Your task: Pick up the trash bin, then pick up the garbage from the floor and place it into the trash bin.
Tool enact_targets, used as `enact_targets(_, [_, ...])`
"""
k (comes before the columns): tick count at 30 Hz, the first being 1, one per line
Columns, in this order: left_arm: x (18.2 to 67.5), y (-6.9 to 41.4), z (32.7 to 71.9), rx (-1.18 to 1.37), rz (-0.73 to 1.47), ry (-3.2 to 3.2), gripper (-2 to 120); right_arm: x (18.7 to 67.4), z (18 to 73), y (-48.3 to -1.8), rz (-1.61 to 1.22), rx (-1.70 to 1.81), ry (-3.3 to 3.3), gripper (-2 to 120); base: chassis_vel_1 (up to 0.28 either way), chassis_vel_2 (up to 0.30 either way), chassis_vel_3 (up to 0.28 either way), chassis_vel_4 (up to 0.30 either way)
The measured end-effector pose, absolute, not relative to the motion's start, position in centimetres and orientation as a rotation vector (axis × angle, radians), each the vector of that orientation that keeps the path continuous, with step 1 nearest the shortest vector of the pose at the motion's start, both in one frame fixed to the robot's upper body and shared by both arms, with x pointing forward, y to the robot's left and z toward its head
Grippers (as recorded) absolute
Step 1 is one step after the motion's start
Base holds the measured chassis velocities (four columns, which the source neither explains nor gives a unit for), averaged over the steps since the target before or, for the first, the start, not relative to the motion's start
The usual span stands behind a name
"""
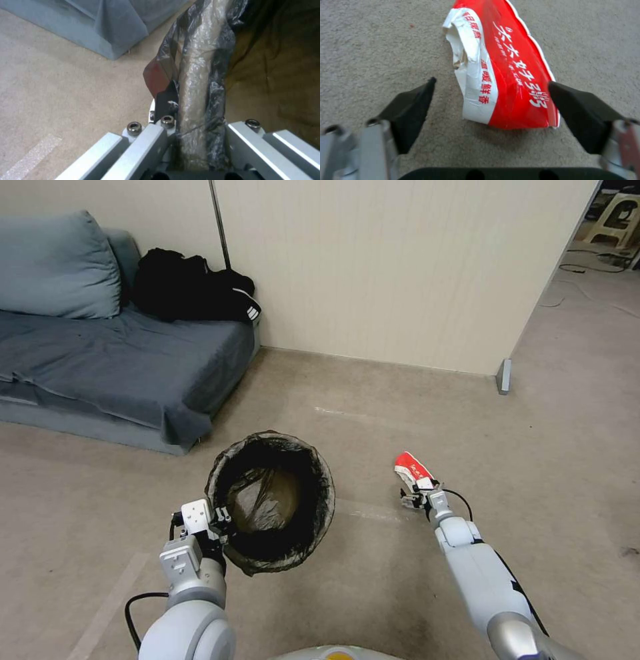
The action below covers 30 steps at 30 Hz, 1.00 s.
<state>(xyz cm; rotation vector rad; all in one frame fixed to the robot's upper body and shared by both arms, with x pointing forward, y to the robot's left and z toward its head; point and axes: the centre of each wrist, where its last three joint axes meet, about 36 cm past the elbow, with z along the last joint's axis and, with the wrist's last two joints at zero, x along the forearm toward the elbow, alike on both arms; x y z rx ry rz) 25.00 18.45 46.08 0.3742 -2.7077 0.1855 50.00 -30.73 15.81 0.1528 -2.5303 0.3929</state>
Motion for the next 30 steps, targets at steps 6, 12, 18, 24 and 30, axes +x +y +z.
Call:
enact_targets(6, [24.8,18.4,46.1,0.378,0.182,-2.709,1,50.4,15.7,-31.2,0.385,0.165,-2.552,57,0.0,0.0,0.0,0.0])
enact_targets(12, [24.7,18.3,46.0,0.377,0.182,-2.711,1,50.4,15.3,-31.0,0.377,0.188,-2.557,38,0.0,0.0,0.0,0.0])
enact_targets(18, [24.8,18.3,45.9,0.375,0.18,-2.712,1,50.4,15.0,-30.3,0.37,0.199,-2.553,17,0.0,0.0,0.0,0.0])
enact_targets(24, [25.1,18.3,45.8,0.372,0.184,-2.715,1,50.5,15.0,-29.8,0.368,0.206,-2.557,0,0.0,0.0,0.0,0.0])
enact_targets(30, [25.3,18.3,45.7,0.368,0.185,-2.714,1,50.4,15.0,-29.8,0.373,0.21,-2.563,0,0.0,0.0,0.0,0.0])
